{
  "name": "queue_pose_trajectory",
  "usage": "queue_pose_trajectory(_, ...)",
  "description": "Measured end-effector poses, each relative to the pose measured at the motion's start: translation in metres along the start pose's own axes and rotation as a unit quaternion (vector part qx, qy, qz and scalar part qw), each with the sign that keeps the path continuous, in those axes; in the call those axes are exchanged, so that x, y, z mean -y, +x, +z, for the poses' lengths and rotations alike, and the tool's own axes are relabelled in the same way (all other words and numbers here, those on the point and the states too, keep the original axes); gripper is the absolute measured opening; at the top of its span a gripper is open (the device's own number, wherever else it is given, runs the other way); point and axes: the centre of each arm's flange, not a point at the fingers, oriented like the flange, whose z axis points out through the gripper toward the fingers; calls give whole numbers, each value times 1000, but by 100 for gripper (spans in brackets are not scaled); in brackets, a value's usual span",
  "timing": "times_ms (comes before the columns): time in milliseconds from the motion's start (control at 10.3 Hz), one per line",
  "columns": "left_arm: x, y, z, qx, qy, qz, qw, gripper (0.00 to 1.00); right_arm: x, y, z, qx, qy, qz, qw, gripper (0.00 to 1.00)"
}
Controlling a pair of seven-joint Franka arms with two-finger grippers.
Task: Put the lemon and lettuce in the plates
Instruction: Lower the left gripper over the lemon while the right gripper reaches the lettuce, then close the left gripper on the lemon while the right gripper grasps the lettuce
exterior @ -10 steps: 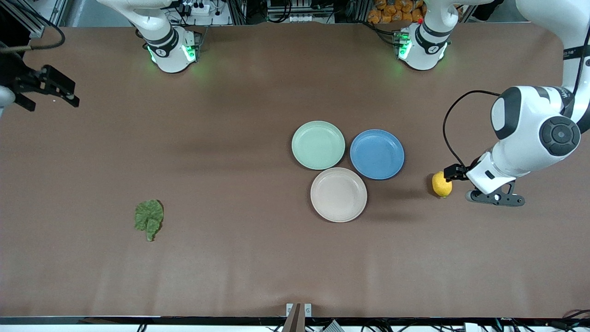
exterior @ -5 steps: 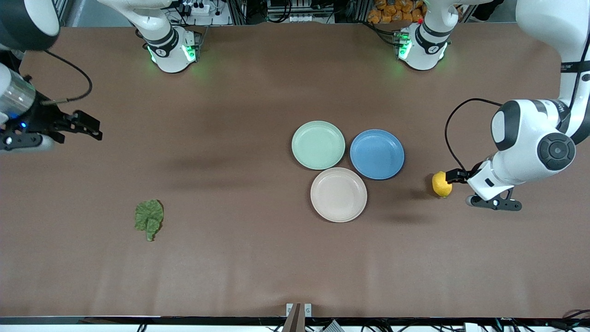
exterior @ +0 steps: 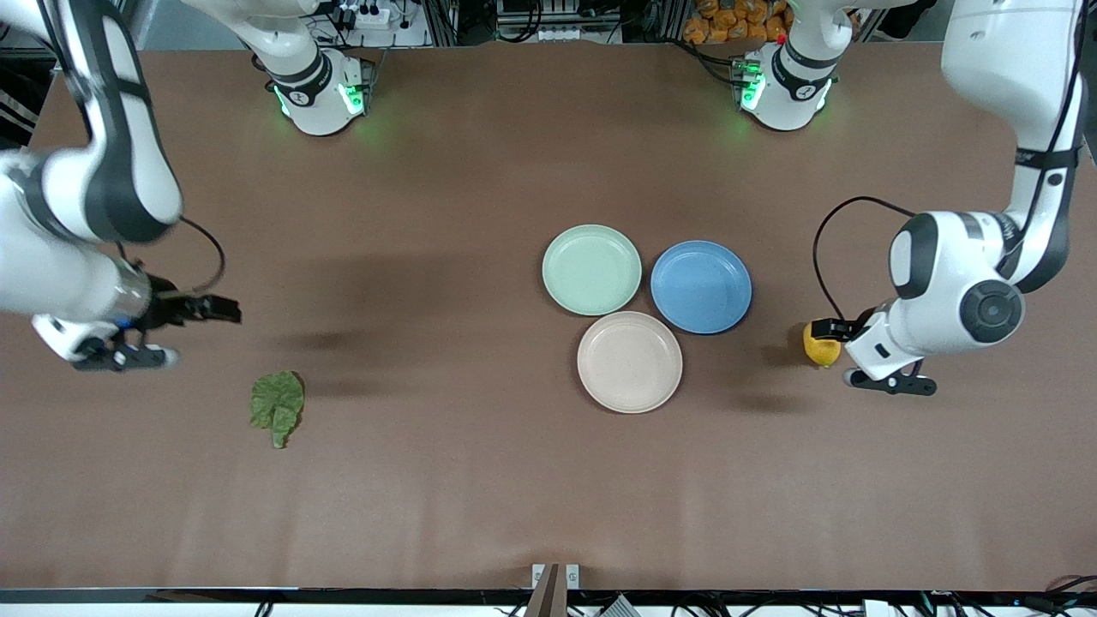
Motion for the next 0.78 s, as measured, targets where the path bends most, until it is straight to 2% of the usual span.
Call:
queue_pose_trajectory(97, 0, 2, 14, 8, -1, -5, 1000, 100, 0, 15, 33, -8, 2, -1, 1000, 100)
queue_pose_trajectory(291, -1, 4, 29, 19, -1, -10, 1000, 100, 2, 32, 65, -33, 3, -3, 999, 100)
queue_pose_trajectory(776, -1, 8, 54, 26, -2, -10, 1000, 100, -5, 68, 80, -104, 3, 2, 995, 100)
